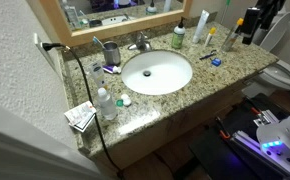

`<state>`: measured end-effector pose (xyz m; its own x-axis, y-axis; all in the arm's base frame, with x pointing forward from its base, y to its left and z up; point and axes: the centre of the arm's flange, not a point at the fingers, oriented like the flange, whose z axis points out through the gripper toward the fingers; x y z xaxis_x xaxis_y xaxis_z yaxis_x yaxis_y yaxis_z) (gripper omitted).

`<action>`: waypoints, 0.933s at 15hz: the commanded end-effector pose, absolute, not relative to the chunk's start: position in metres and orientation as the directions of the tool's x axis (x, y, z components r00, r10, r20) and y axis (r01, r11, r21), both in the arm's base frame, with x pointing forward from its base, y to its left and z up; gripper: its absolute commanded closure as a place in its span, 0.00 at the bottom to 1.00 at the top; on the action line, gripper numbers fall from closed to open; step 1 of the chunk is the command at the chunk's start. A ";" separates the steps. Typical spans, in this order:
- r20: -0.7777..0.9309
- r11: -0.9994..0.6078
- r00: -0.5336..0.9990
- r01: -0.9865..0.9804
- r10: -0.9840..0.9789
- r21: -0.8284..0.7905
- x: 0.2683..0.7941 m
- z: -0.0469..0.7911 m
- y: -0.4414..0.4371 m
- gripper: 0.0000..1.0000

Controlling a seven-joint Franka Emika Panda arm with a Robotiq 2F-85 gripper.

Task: Push the faucet handle upwards

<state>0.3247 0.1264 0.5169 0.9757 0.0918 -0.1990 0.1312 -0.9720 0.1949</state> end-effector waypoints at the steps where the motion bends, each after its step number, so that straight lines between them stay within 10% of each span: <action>1: -0.199 -0.972 0.976 0.131 0.092 0.195 0.325 0.517 0.126 0.00; 9: -0.014 -0.996 0.998 0.062 0.061 0.057 0.490 0.525 0.184 0.00; 14: -0.044 -0.994 0.997 0.061 0.057 0.096 0.474 0.501 0.174 0.00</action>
<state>0.4782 0.1759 0.5086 0.9977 0.0672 -0.0016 0.0671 -0.9958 0.0615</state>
